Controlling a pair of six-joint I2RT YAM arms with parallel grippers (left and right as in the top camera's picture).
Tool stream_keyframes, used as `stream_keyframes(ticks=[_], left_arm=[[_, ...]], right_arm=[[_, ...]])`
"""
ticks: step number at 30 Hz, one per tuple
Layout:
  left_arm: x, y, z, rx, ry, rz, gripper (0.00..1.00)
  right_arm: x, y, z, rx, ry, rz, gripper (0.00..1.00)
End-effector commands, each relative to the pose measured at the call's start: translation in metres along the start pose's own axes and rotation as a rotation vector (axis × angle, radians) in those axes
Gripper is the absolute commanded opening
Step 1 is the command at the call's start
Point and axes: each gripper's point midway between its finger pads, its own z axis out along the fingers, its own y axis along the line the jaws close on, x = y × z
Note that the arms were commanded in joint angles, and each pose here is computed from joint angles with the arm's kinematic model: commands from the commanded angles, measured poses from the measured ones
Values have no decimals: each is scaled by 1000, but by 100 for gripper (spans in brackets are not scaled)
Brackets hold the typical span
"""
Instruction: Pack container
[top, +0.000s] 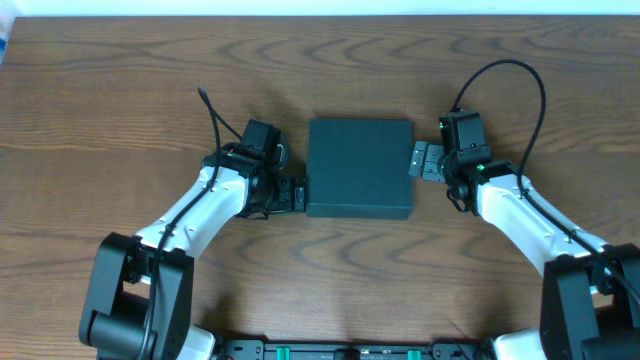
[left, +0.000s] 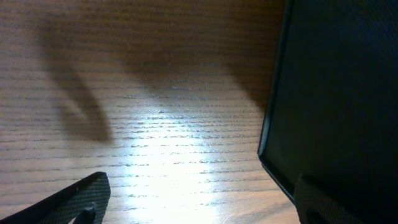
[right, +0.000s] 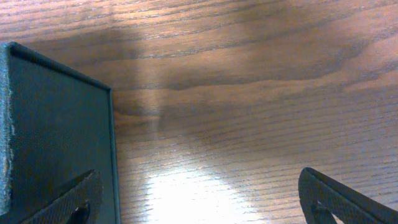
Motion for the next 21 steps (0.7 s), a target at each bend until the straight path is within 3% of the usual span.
stream_keyframes(ticks=[1,9,15,21], left_arm=[[5,-3,5,12,20,0,95],[-17,1,-30,-22,-125,22,95],[-25,-6,-86,16,-287,110,95],[-5,-14,-140,41,-406,200,96]], right_arm=[[3,10,1,-50,17,11,99],[-15,11,-33,-75,-50,3,99],[-38,8,-97,-113,-185,-29,99],[-28,-7,-171,-140,-261,-43,99]])
